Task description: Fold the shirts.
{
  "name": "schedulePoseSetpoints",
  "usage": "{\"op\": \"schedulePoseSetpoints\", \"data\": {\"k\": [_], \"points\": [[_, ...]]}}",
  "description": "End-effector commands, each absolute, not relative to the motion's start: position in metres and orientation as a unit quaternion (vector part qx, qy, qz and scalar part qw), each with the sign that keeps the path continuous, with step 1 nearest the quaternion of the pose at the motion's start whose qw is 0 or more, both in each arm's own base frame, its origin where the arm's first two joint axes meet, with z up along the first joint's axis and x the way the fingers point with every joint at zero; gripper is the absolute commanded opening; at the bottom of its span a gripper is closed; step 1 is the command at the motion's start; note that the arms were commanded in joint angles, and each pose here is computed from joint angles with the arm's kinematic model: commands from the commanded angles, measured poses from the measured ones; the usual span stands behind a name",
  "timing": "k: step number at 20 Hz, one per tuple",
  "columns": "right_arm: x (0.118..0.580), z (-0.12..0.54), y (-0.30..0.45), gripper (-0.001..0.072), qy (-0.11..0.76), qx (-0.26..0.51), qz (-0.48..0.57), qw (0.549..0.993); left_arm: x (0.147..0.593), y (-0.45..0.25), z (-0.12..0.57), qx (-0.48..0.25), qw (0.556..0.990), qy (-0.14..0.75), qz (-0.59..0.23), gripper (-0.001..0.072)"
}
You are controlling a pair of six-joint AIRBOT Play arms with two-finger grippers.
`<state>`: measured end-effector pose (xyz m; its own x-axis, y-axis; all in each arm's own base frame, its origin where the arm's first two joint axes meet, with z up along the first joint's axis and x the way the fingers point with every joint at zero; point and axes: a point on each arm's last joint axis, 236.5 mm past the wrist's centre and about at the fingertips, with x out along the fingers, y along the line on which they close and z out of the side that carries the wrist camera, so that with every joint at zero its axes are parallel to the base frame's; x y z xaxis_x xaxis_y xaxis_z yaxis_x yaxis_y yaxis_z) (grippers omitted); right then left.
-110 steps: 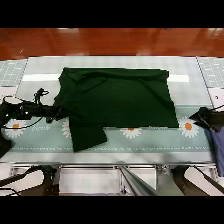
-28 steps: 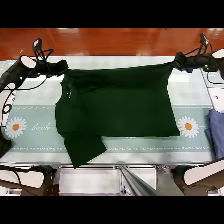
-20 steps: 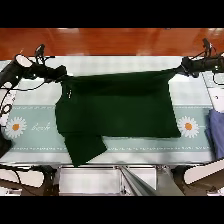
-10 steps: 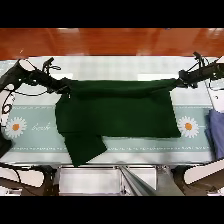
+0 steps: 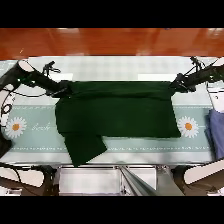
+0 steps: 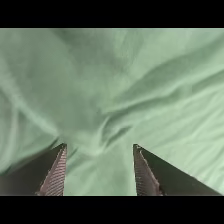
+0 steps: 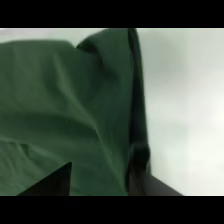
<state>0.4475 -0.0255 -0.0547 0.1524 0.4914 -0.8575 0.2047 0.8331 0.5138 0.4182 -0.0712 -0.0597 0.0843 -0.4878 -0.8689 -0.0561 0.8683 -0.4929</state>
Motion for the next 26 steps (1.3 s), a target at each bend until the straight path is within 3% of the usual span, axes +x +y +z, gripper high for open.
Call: {"op": "schedulePoseSetpoints", "data": {"k": [1,4,6,12,16,19,26], "points": [[0.434,-0.027,-0.049,0.0417,0.641,0.297,0.078,0.704,0.416,-0.043,-0.015,-0.211,0.706,0.660,-0.147,0.0505],[0.407,0.001,-0.094,0.0417,0.620,0.297,0.023,0.726,0.411,-0.004,0.030,-0.231,0.748,0.613,-0.109,0.0505],[0.379,-0.008,-0.105,0.0416,0.602,0.317,-0.012,0.733,0.382,0.011,0.028,-0.253,0.754,0.601,-0.079,0.0505],[0.307,-0.041,-0.039,0.0416,0.525,0.432,0.043,0.732,0.257,-0.022,-0.041,-0.343,0.712,0.610,-0.057,0.0502],[0.295,-0.030,-0.021,0.0416,0.493,0.443,0.052,0.747,0.201,-0.036,-0.069,-0.391,0.663,0.637,-0.038,0.0503],[0.299,-0.019,-0.020,0.0416,0.477,0.443,0.057,0.757,0.181,-0.052,-0.087,-0.410,0.628,0.661,-0.030,0.0503],[0.298,-0.019,-0.019,0.0416,0.478,0.443,0.058,0.756,0.187,-0.091,-0.106,-0.376,0.622,0.684,-0.061,0.0503]]}}
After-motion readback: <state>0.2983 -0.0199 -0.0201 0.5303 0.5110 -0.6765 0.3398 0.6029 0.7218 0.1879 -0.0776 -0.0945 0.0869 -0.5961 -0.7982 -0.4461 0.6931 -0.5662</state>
